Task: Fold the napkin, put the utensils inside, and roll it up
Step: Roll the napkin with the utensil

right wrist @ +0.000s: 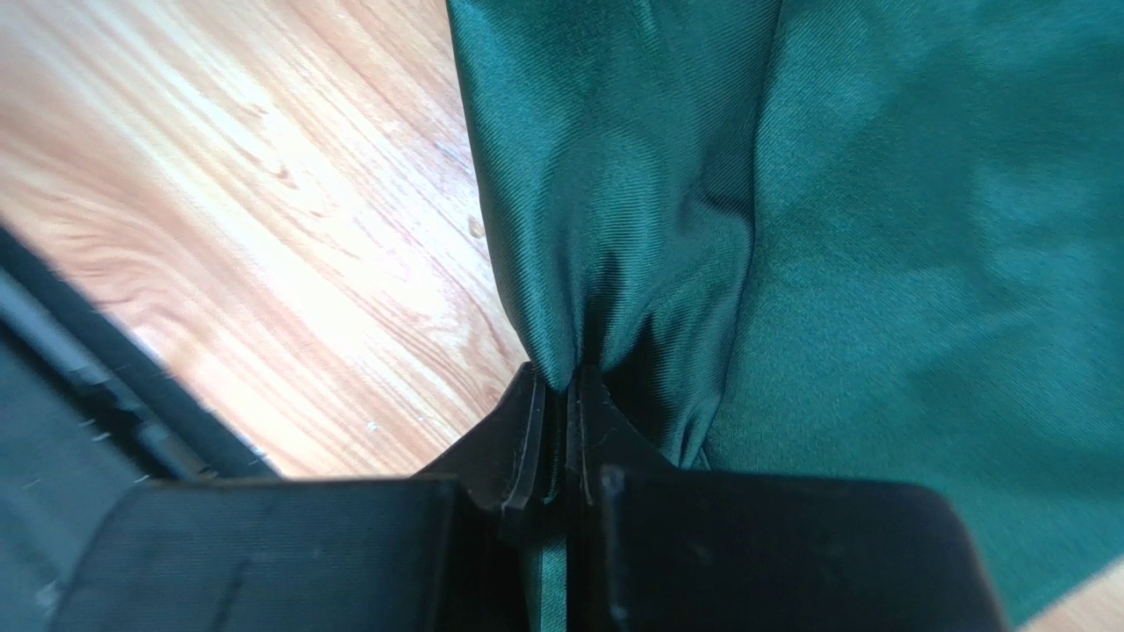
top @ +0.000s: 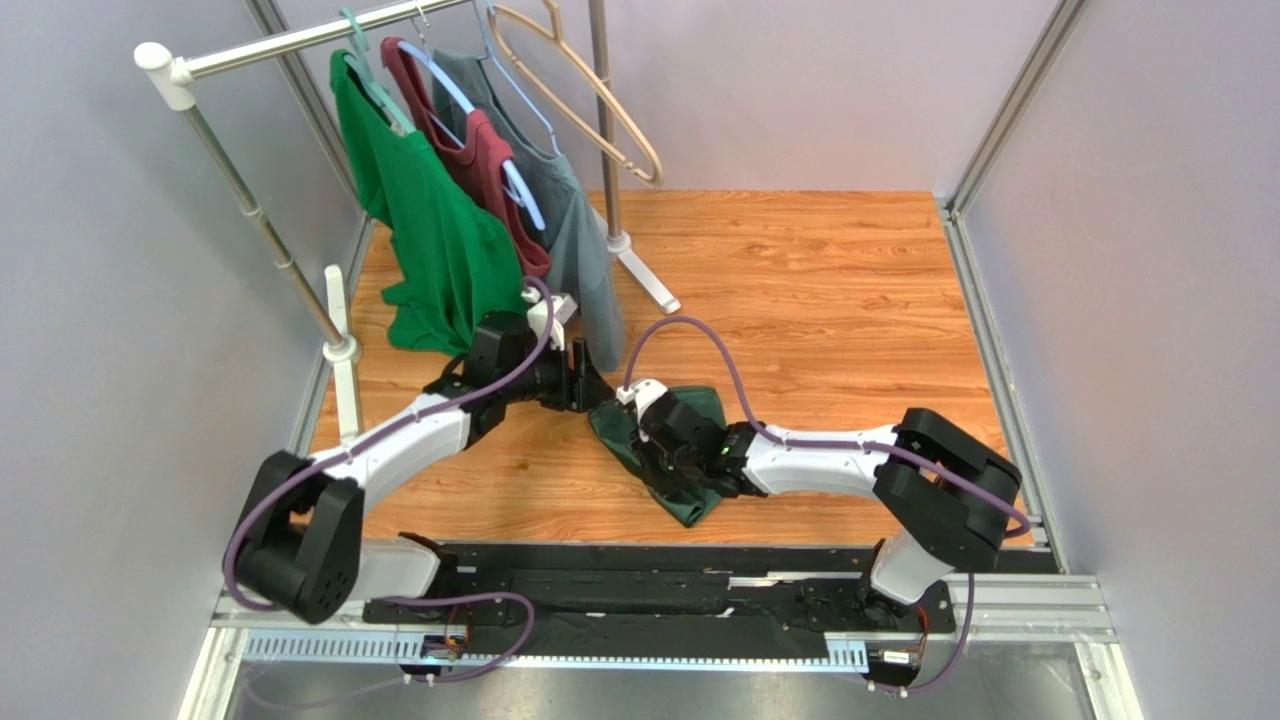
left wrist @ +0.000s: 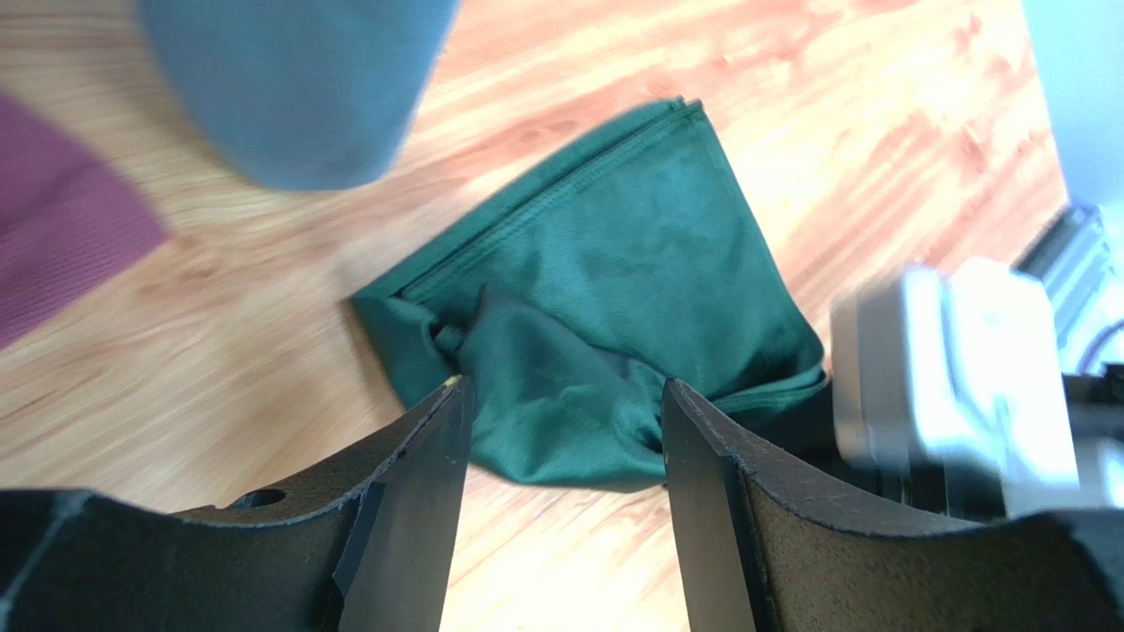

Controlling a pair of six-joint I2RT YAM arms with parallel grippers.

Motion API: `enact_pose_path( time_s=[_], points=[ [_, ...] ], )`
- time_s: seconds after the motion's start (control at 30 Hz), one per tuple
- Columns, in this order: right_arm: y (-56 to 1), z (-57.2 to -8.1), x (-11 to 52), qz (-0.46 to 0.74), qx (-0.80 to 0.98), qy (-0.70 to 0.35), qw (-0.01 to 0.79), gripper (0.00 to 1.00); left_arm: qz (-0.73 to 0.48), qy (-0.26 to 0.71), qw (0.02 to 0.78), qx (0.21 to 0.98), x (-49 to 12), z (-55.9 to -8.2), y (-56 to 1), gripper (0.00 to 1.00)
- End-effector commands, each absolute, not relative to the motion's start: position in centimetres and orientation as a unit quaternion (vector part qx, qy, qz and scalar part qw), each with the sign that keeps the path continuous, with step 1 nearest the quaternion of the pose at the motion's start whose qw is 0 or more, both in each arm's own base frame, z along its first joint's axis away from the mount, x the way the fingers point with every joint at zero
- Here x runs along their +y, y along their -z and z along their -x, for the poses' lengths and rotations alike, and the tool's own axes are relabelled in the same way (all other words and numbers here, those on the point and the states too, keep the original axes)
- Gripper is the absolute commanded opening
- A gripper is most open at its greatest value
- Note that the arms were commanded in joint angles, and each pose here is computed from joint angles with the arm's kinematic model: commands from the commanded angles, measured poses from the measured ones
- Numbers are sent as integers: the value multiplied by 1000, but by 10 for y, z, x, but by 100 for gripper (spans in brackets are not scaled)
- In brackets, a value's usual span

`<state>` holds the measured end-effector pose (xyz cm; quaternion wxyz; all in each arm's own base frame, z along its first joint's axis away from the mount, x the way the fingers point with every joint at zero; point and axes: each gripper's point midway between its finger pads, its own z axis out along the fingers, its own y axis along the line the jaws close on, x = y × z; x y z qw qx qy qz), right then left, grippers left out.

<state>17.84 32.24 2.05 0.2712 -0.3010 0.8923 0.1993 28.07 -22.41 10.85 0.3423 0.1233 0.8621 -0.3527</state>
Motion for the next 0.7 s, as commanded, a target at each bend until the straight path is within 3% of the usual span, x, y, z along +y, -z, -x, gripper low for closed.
enact_pose_path(
  time_s=[0.0,0.53,0.67],
  points=[
    [26,-125,288,309,917,-233,101,0,-117,320,403,849,-205,-285,-121,63],
    [-6,-134,308,279,871,-405,10,0,-219,371,463,775,-220,-266,-122,64],
    [-9,-150,304,256,870,-421,0,0,-266,425,459,734,-242,-258,-132,64]
  ],
)
